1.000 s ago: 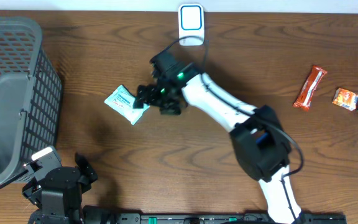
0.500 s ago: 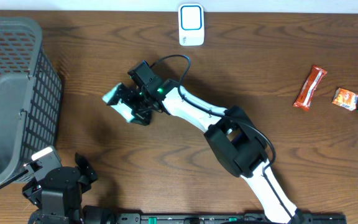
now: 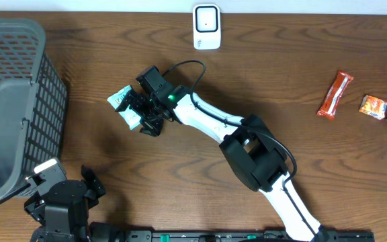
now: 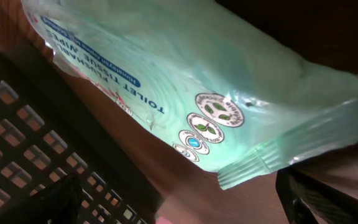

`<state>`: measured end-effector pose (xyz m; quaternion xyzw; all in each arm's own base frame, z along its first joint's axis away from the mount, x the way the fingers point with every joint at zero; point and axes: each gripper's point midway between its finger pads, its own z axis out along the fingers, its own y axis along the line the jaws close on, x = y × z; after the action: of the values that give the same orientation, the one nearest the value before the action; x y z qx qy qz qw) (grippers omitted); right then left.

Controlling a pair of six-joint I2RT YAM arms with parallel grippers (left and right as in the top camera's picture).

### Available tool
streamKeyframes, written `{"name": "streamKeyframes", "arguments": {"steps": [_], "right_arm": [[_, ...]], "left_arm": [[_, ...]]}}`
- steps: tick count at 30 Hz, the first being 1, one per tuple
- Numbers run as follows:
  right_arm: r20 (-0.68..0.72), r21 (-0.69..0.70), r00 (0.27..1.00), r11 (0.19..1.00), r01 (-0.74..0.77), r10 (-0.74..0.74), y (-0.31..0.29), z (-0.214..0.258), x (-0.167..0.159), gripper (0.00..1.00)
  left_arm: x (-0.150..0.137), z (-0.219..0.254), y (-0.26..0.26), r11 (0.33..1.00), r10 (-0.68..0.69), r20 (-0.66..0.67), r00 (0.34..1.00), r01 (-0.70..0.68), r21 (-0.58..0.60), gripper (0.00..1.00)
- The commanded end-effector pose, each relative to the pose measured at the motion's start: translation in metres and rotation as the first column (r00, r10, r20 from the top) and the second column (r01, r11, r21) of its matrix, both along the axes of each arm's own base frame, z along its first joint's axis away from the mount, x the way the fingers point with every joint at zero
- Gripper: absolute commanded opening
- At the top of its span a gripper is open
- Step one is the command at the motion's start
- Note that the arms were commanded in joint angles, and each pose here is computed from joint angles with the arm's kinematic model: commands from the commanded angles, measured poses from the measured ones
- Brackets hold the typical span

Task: Scan the item barcode
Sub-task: 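Move the right gripper left to the wipes pack and grasp it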

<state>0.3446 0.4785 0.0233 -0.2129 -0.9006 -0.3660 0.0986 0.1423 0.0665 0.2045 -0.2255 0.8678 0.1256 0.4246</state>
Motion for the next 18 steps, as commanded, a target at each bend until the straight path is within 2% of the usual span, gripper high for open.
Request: {"name": "streamKeyframes", "arguments": {"steps": [1,5,8,10,13,16,18], "right_arm": [[0.022,-0.266,0.999,0.964,-0.02,0.027,-0.056,-0.108,-0.003,0.99],[0.146,-0.248,0.944,0.934,-0.256,0.297,-0.053,-0.081,-0.009,0.99],[0.233,-0.355,0.849,0.854,-0.38,0.475,-0.068,-0.047,-0.012,0.99],[0.297,-0.45,0.774,0.797,-0.403,0.559,-0.078,-0.026,-0.005,0.99],[0.397,-0.514,0.642,0.739,-0.436,0.656,-0.076,-0.004,0.009,0.99],[0.441,-0.547,0.561,0.705,-0.451,0.701,-0.073,-0.003,0.019,0.99],[0.465,-0.581,0.493,0.674,-0.457,0.735,-0.072,-0.002,0.026,0.94]], "left_arm": [[-0.001,0.001,0.002,1.0,0.012,0.004,1.0,-0.012,0.001,0.98],[-0.001,0.001,0.002,1.0,0.012,0.004,1.0,-0.012,0.001,0.98],[-0.001,0.001,0.002,1.0,0.012,0.004,1.0,-0.012,0.001,0.98],[-0.001,0.001,0.002,1.0,0.012,0.004,1.0,-0.012,0.001,0.98],[-0.001,0.001,0.002,1.0,0.012,0.004,1.0,-0.012,0.001,0.98],[-0.001,0.001,0.002,1.0,0.012,0.004,1.0,-0.012,0.001,0.98],[-0.001,0.001,0.002,1.0,0.012,0.004,1.0,-0.012,0.001,0.98]]}}
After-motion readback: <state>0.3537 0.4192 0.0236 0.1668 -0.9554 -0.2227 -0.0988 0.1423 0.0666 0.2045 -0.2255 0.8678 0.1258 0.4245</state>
